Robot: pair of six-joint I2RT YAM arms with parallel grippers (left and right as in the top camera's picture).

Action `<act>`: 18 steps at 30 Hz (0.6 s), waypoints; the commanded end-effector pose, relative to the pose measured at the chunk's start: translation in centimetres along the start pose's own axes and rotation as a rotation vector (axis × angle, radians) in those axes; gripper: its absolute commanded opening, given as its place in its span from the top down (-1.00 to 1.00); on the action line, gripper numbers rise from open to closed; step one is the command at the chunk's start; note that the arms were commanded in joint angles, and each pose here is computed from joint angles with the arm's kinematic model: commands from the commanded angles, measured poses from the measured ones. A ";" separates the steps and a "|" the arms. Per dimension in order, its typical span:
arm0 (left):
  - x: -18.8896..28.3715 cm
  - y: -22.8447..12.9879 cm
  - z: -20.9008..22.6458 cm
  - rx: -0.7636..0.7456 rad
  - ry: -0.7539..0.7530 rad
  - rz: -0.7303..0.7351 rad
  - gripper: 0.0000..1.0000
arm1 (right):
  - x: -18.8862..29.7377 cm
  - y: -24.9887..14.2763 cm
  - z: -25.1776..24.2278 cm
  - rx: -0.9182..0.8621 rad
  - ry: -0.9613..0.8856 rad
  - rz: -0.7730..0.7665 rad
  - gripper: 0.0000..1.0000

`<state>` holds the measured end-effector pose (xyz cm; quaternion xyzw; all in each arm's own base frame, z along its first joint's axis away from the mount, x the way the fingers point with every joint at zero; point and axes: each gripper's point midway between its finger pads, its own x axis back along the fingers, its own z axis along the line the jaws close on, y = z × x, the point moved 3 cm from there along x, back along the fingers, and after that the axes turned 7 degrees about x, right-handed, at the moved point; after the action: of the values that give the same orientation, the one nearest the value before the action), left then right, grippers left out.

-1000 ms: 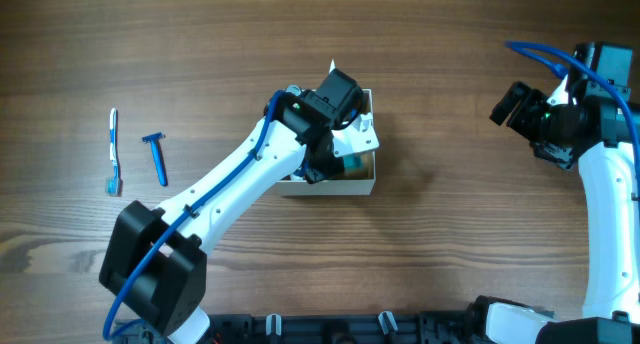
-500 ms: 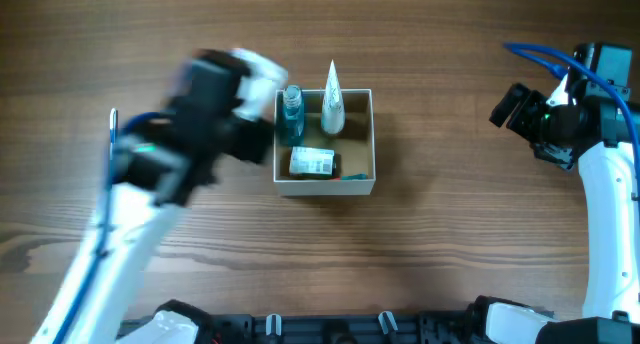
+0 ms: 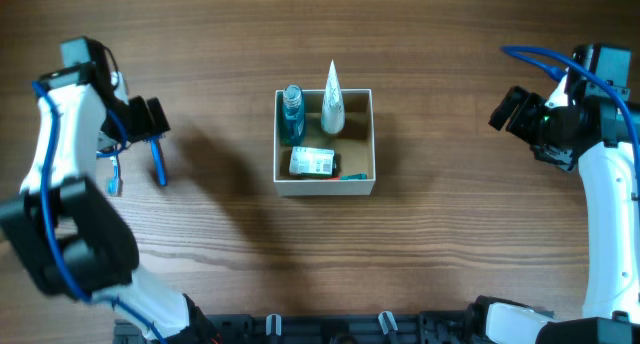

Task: Pack container
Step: 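Grasp the blue razor with the left gripper, then place the blue razor into the box along its right side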

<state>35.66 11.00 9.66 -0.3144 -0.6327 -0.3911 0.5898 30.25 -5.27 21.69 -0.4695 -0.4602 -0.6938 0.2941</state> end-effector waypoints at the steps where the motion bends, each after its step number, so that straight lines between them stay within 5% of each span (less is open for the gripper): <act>1: -3.8 -0.8 -1.1 0.017 -0.045 0.108 -0.99 | -0.3 -0.3 -0.2 0.013 -0.010 0.016 -0.99; 13: -8.7 -2.5 -1.6 0.023 -0.064 0.236 -0.90 | -0.3 -0.3 -0.2 0.012 -0.010 0.016 -1.00; 18: -8.6 -3.0 -1.4 0.023 -0.058 0.261 -0.23 | -0.3 -0.3 -0.2 0.012 -0.010 0.016 -0.99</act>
<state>35.80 9.90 2.72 -0.3678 -0.6162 -0.3281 0.6143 30.15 -5.24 21.65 -0.4705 -0.4602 -0.6921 0.2964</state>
